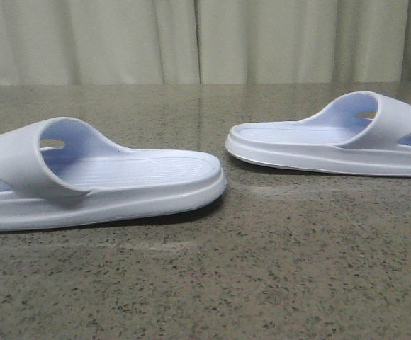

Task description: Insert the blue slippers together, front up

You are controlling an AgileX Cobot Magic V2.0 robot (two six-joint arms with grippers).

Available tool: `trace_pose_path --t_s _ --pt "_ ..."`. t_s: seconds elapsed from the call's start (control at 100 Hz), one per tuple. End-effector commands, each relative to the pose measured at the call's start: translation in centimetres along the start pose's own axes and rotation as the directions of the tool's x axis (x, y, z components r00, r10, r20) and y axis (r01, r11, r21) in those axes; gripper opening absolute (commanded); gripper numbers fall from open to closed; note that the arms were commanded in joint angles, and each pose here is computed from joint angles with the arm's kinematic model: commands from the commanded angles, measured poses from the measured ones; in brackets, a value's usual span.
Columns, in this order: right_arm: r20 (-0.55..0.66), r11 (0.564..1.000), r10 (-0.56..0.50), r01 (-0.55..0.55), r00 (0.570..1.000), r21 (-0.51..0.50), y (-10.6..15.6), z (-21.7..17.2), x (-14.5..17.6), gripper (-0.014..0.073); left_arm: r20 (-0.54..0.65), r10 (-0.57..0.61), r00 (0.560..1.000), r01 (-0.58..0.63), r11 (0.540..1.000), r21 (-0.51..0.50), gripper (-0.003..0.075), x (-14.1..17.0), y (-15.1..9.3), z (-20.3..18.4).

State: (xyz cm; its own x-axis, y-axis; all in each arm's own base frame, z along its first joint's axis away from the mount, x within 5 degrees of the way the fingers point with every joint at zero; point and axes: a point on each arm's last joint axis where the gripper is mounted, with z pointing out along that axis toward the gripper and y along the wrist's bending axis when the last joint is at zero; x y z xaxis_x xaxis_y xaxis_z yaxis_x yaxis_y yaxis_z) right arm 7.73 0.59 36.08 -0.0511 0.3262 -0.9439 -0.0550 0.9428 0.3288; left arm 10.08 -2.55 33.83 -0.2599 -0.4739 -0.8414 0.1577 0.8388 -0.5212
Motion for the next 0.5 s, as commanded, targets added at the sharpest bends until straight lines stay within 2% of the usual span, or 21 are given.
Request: trace_pose_path --t_s 0.0,0.14,0.23,0.3,0.37,0.44,0.49 --pt "0.021 1.000 0.000 0.000 1.000 -0.009 0.8 1.3 -2.5 -0.0106 -0.008 -0.030 1.000 0.030 1.000 -0.001 0.0015 -1.8 -0.8 1.5" --pt "-0.035 1.000 0.023 -0.023 0.999 0.006 0.8 3.6 -2.5 -0.0104 -0.065 -0.092 0.994 0.091 0.996 -0.024 0.0016 -1.7 -0.4 3.4" --pt "-0.069 0.997 0.073 -0.072 0.995 0.007 0.7 4.6 -2.1 -0.0052 -0.088 -0.119 0.989 0.117 0.993 -0.036 0.0020 -1.5 -0.2 4.2" --pt "-0.088 0.995 0.096 -0.095 0.992 0.009 0.7 5.0 -1.9 0.0037 -0.104 -0.125 0.987 0.121 0.992 -0.042 0.0052 -1.4 -0.1 4.4" --pt "-0.098 0.995 0.103 -0.102 0.990 0.013 0.7 5.3 -1.8 0.0168 -0.108 -0.125 0.986 0.121 0.992 -0.042 0.0127 -1.4 -0.1 4.5" --pt "-0.101 0.992 0.128 -0.127 0.987 0.011 0.7 5.6 -1.7 0.0330 -0.108 -0.125 0.986 0.121 0.992 -0.042 0.0241 -1.4 -0.1 4.5" --pt "-0.100 0.990 0.141 -0.140 0.985 0.010 0.7 5.8 -1.7 0.0442 -0.108 -0.125 0.986 0.121 0.992 -0.042 0.0354 -1.4 -0.1 4.5"
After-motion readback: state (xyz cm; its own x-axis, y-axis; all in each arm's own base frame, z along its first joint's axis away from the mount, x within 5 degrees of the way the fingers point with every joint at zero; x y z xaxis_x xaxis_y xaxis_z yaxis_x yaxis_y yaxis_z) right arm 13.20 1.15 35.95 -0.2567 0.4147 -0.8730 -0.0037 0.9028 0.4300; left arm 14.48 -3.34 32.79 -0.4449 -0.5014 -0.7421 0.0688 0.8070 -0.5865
